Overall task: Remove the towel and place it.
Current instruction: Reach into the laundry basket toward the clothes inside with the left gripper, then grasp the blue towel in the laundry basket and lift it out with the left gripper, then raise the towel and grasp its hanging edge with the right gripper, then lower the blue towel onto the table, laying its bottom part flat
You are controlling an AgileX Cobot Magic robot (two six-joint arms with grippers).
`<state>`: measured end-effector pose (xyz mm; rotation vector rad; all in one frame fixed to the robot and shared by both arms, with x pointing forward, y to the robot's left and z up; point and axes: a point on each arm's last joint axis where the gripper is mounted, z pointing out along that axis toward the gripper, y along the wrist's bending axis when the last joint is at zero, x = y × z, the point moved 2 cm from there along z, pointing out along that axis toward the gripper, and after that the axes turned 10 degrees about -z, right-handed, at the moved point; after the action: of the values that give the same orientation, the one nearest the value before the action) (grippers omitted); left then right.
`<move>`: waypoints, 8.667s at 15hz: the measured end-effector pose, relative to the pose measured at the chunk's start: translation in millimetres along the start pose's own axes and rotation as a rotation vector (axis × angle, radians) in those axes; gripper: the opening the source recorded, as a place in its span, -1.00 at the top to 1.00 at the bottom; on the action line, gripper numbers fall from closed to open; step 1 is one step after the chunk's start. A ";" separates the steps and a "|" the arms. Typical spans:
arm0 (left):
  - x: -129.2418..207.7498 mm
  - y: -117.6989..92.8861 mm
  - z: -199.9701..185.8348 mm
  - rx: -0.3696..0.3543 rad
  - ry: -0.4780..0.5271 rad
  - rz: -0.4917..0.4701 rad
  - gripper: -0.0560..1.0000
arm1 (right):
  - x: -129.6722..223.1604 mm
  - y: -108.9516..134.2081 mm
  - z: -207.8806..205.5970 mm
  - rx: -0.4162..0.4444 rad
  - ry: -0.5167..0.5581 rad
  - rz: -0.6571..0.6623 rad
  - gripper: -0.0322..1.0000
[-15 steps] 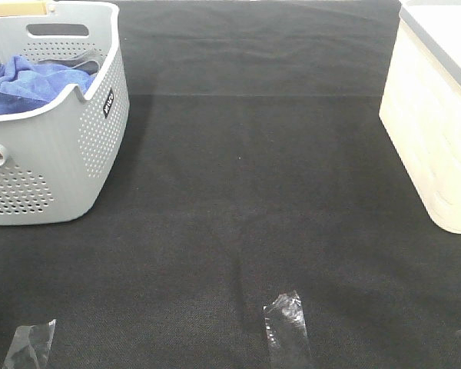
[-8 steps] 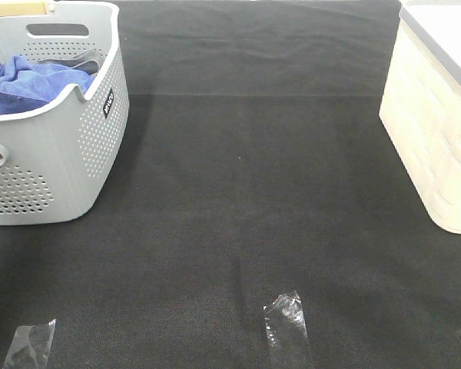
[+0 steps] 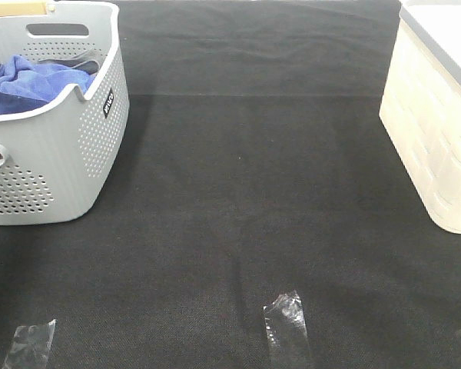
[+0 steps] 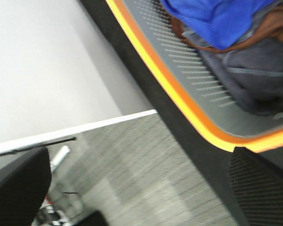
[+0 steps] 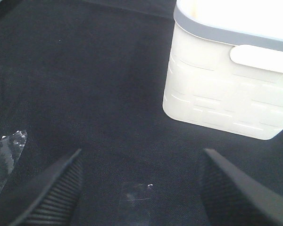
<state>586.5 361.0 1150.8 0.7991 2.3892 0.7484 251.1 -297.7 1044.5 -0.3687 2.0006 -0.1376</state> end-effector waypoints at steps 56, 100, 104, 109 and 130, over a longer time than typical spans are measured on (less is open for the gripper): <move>-195.2 -139.5 -196.5 -0.105 -0.821 0.672 0.89 | -11.3 3.8 6.4 -0.066 0.002 0.003 -0.41; -204.6 -179.4 -254.6 -0.065 -0.994 0.359 0.89 | -182.8 54.0 259.4 -0.738 -0.219 -0.076 0.88; -213.1 -177.1 -242.9 -0.029 -0.979 0.178 0.89 | -242.5 17.4 244.9 -0.550 -0.093 -0.164 0.88; -232.8 -133.8 -218.6 -0.050 -1.147 -0.048 0.89 | -325.1 -32.7 218.8 -0.246 -0.191 -0.268 0.88; -266.1 -66.2 -116.7 -0.149 -1.635 -0.178 0.89 | -401.5 -43.6 274.1 0.067 -0.687 -0.201 0.88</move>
<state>676.3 102.4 1268.5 0.6590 0.8761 0.0228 666.7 -193.5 1278.4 -0.4953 1.2775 -0.1751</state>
